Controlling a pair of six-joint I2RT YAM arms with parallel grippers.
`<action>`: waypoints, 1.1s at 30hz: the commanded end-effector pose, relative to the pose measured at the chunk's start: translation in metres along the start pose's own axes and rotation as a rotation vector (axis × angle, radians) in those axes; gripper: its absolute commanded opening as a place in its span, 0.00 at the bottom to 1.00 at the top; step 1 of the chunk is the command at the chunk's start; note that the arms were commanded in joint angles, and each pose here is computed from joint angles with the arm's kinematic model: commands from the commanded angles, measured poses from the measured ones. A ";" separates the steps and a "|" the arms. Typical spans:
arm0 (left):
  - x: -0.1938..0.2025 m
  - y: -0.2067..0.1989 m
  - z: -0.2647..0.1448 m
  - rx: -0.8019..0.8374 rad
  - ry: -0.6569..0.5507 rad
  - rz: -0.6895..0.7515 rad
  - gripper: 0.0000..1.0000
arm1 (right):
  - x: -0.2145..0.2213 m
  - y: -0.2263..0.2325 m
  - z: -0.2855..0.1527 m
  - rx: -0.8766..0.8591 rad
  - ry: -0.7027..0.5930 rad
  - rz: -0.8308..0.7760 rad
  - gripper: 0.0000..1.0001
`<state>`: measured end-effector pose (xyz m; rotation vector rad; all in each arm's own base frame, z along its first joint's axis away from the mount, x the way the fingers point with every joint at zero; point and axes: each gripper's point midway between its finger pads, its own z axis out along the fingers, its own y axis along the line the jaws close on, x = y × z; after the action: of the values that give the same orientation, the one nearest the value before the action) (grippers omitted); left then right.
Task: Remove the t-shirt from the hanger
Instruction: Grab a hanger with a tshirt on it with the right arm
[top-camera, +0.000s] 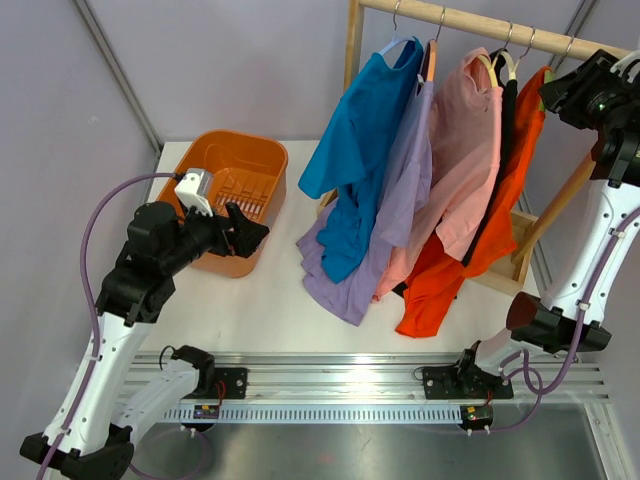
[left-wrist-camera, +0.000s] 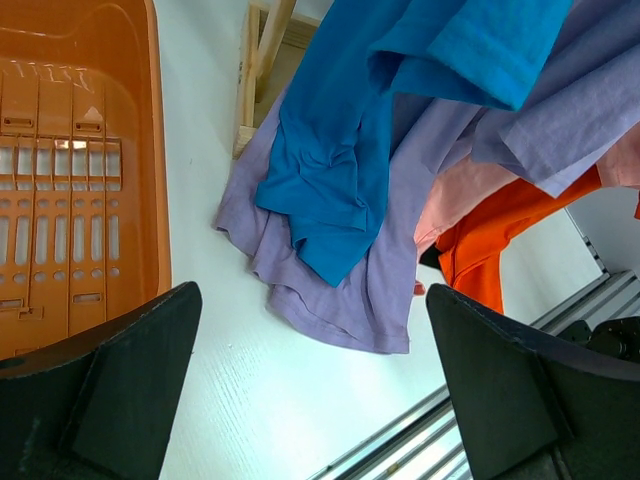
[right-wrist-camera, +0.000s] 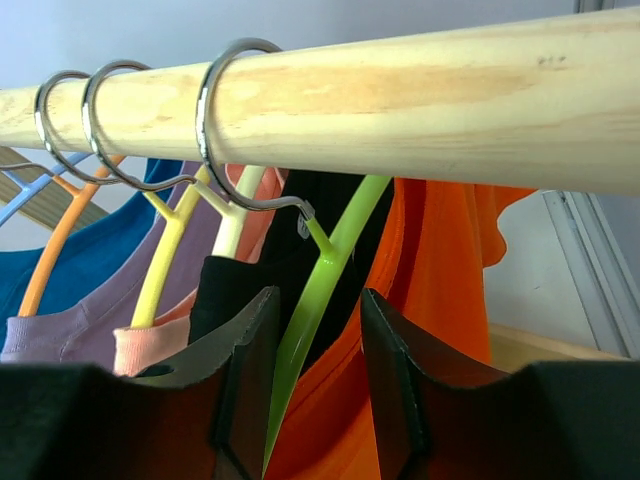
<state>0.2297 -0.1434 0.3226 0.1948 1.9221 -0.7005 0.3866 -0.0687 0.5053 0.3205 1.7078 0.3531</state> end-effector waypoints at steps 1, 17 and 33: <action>-0.015 -0.005 -0.001 0.015 -0.071 0.020 0.99 | -0.009 0.006 0.001 -0.028 -0.032 -0.002 0.45; -0.010 -0.009 -0.004 0.036 -0.070 0.008 0.99 | 0.011 0.007 0.014 -0.027 0.015 0.004 0.41; -0.008 -0.020 -0.003 0.087 -0.065 -0.013 0.99 | 0.015 0.024 0.008 -0.109 0.036 0.084 0.20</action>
<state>0.2234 -0.1505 0.3241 0.1912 1.8936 -0.7534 0.4035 -0.0560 0.4925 0.3376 1.7113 0.4432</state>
